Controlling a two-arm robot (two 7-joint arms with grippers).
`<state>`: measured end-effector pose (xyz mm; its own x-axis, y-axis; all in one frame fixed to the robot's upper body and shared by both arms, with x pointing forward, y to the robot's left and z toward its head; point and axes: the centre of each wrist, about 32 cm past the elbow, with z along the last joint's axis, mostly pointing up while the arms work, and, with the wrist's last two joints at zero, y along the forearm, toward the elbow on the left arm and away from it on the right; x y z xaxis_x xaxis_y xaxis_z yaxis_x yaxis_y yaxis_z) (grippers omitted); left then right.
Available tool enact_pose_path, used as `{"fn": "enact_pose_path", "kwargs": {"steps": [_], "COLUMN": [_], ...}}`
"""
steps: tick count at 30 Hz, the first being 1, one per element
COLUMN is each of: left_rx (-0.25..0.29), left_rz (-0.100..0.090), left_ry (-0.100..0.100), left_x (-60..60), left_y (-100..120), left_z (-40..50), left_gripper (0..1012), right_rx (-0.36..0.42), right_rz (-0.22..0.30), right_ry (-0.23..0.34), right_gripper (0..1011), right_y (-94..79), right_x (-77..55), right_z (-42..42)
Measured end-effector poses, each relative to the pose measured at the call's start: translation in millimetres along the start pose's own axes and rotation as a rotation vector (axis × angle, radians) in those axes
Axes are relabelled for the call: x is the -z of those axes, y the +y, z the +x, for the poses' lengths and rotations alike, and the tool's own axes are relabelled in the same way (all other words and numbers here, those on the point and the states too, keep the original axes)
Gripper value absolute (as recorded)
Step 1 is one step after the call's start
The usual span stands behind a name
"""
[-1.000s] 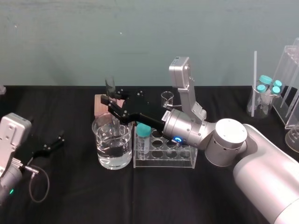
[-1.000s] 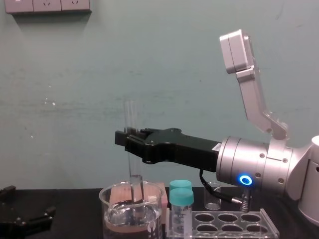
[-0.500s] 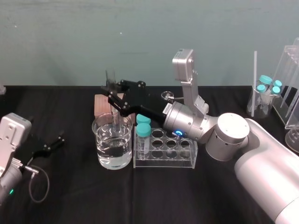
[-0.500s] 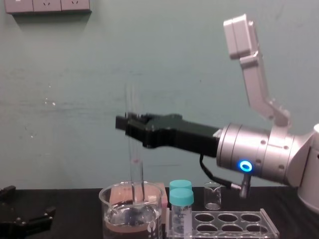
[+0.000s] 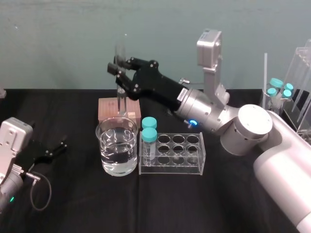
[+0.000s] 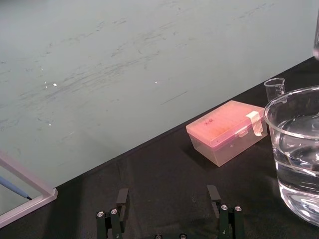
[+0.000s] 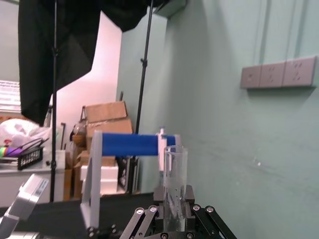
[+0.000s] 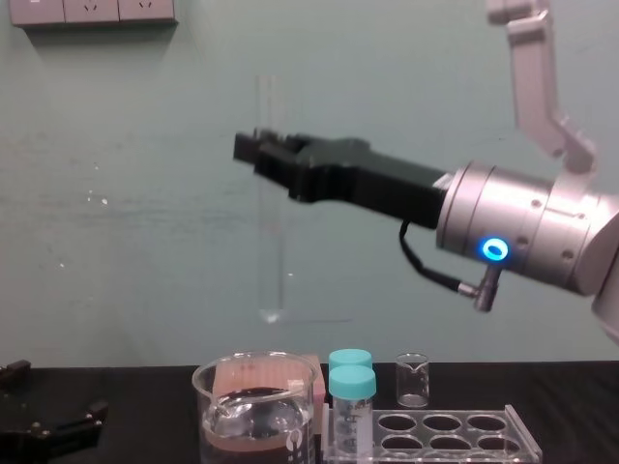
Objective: Hold the test tube with one hand and immerse one end into the beaker, then return it to the test tube rack.
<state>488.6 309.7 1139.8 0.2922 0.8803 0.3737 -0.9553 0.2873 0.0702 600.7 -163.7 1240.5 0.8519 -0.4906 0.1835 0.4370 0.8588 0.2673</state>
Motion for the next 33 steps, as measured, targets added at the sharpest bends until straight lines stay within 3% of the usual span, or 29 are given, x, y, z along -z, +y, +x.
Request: {"fn": "enact_pose_path", "kwargs": {"steps": [9, 14, 18, 24, 27, 33], "left_rx": [0.0, 0.0, 0.0, 0.0, 0.0, 0.0], "left_rz": [0.0, 0.0, 0.0, 0.0, 0.0, 0.0], "left_ry": [0.0, 0.0, 0.0, 0.0, 0.0, 0.0], "left_x": [0.0, 0.0, 0.0, 0.0, 0.0, 0.0], "left_y": [0.0, 0.0, 0.0, 0.0, 0.0, 0.0], "left_z": [0.0, 0.0, 0.0, 0.0, 0.0, 0.0], "left_gripper": [1000, 1000, 1000, 1000, 1000, 1000], "right_rx": [0.089, 0.184, 0.266, 0.339, 0.371, 0.401], "right_rz": [0.059, 0.067, 0.035, -0.02, -0.052, -0.08], "right_ry": [-0.059, -0.11, -0.137, -0.137, -0.116, -0.084], "right_gripper": [226, 226, 226, 226, 226, 226], "right_y": [-18.3, -44.1, -67.7, -91.8, -105.1, -116.1], "right_x": [-24.4, -38.1, -41.9, -34.4, -23.8, -9.1], "right_z": [8.5, 13.0, 12.0, 6.2, -0.5, -7.2]}}
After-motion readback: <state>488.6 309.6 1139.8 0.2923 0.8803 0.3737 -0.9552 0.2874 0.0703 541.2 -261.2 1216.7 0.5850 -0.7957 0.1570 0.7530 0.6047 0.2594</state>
